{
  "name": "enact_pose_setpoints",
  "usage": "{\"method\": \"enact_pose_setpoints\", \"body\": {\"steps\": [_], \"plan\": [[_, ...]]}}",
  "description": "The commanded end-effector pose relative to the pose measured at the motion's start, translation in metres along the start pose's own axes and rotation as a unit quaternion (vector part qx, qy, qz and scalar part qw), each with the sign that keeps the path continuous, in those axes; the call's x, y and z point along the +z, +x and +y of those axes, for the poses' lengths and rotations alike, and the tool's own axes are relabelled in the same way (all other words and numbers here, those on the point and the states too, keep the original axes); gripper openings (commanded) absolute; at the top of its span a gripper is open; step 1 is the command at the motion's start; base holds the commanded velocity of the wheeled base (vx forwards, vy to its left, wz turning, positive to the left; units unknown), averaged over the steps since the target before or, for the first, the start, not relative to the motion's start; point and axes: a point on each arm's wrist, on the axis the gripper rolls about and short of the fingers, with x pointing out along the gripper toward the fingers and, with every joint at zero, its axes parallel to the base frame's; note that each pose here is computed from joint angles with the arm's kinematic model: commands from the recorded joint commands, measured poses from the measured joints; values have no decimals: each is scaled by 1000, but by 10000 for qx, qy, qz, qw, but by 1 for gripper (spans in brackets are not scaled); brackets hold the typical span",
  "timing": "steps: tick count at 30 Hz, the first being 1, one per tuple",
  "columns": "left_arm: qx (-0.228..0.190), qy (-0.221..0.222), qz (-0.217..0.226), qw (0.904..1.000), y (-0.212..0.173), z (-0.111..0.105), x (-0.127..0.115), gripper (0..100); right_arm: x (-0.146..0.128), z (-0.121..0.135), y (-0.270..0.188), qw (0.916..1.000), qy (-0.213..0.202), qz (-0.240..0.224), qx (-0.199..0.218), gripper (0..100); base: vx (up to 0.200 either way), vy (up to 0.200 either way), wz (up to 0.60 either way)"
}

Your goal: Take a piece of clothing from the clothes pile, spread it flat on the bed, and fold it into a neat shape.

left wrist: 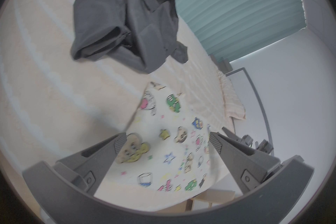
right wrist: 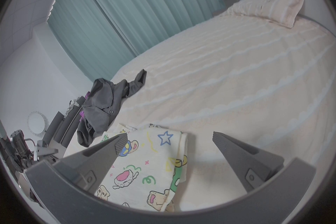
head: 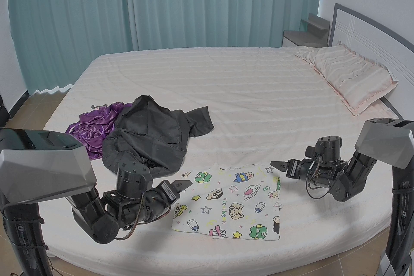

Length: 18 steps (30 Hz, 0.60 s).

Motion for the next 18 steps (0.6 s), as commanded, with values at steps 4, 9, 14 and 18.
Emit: {"method": "enact_pose_setpoints", "body": {"steps": [4,9,14,18], "plan": [[90,41,-246,9996,44,-5,-25,100,-15,19,-26,9997,-22,-255,-21,100,0,0,0],[280,492,-227,9981,46,-2,-38,100,-23,21,-29,9997,48,-221,24,100,0,0,0],[389,641,-262,9968,47,1,-43,100,-22,20,-35,9997,70,-238,-6,100,0,0,0],[345,525,-540,9966,41,-5,-29,100,-9,22,-51,9990,100,-446,-20,100,0,0,0]]}}
